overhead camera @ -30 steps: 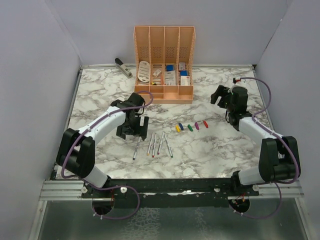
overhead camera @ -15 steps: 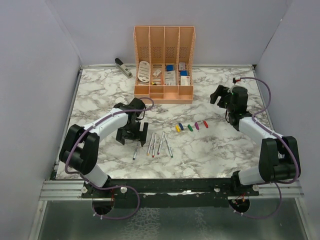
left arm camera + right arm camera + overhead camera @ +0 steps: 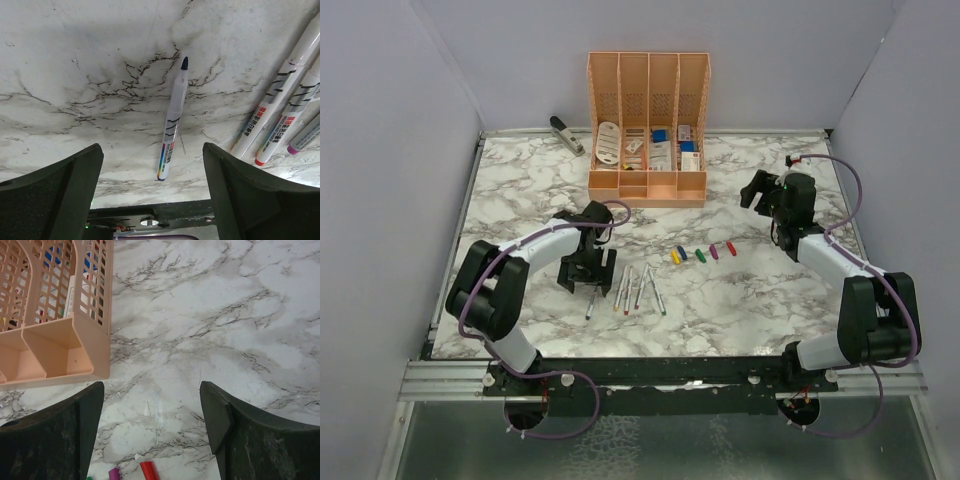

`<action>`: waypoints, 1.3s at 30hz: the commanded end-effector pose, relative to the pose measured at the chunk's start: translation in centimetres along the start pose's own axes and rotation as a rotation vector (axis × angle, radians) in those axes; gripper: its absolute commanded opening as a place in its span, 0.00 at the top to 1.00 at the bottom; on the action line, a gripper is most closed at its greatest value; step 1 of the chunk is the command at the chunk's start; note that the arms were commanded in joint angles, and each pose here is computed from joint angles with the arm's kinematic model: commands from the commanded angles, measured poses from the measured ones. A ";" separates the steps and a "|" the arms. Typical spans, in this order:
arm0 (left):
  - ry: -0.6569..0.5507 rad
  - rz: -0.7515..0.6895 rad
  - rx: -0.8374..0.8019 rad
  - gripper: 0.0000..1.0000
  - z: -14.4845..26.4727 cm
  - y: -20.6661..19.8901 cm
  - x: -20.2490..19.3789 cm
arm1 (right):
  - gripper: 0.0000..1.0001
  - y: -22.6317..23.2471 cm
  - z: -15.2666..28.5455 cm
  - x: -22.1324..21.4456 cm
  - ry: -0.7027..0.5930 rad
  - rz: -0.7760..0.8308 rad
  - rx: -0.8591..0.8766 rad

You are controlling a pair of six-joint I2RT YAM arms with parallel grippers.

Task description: Insert the pens into the pen caps

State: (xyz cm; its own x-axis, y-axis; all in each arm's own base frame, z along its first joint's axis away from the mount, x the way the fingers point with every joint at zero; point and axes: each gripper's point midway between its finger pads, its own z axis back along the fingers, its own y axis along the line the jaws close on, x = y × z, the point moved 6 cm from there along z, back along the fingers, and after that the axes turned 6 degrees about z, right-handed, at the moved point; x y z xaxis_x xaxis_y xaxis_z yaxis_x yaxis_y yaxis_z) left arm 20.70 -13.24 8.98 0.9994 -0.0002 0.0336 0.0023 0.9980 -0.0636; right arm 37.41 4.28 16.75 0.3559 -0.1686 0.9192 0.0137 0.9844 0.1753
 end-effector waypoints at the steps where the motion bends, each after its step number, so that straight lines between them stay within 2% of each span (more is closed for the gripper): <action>1: 0.006 -0.009 -0.034 0.19 -0.7 -0.4 -0.1 | 0.23 0.3 0.3 0.9 -0.030 0.000 0.021; 13: 0.002 -0.010 -0.057 0.33 -1.5 -1.2 0.5 | 0.24 0.4 0.0 1.1 -0.032 0.004 0.022; 17: 0.034 -0.020 -0.042 0.46 -2.5 -1.4 0.2 | 0.24 0.3 0.0 1.2 -0.036 0.008 0.017; 22: 0.054 -0.034 -0.041 0.69 -3.1 -1.5 -0.1 | 0.24 0.3 -0.1 1.3 -0.040 0.012 0.014; 26: 0.063 -0.047 -0.032 0.80 -3.6 -1.6 0.0 | 0.24 0.3 -0.2 1.4 -0.040 0.012 0.014; 34: 0.077 -0.078 -0.050 0.85 -4.3 -2.1 0.4 | 0.24 0.2 -0.3 1.8 -0.044 0.016 0.006; 39: 0.098 -0.101 -0.045 0.81 -4.9 -2.0 0.3 | 0.24 0.2 -0.3 2.1 -0.051 0.020 0.000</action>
State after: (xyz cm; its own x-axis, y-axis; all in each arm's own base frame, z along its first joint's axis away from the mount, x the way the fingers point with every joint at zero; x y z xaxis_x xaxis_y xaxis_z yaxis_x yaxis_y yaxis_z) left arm 21.09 -14.54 7.36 0.9972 -0.0675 -0.0335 0.0650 0.9955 -0.0687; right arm 37.46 4.25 16.85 0.3556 -0.1615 0.9206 0.0110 0.9856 0.1686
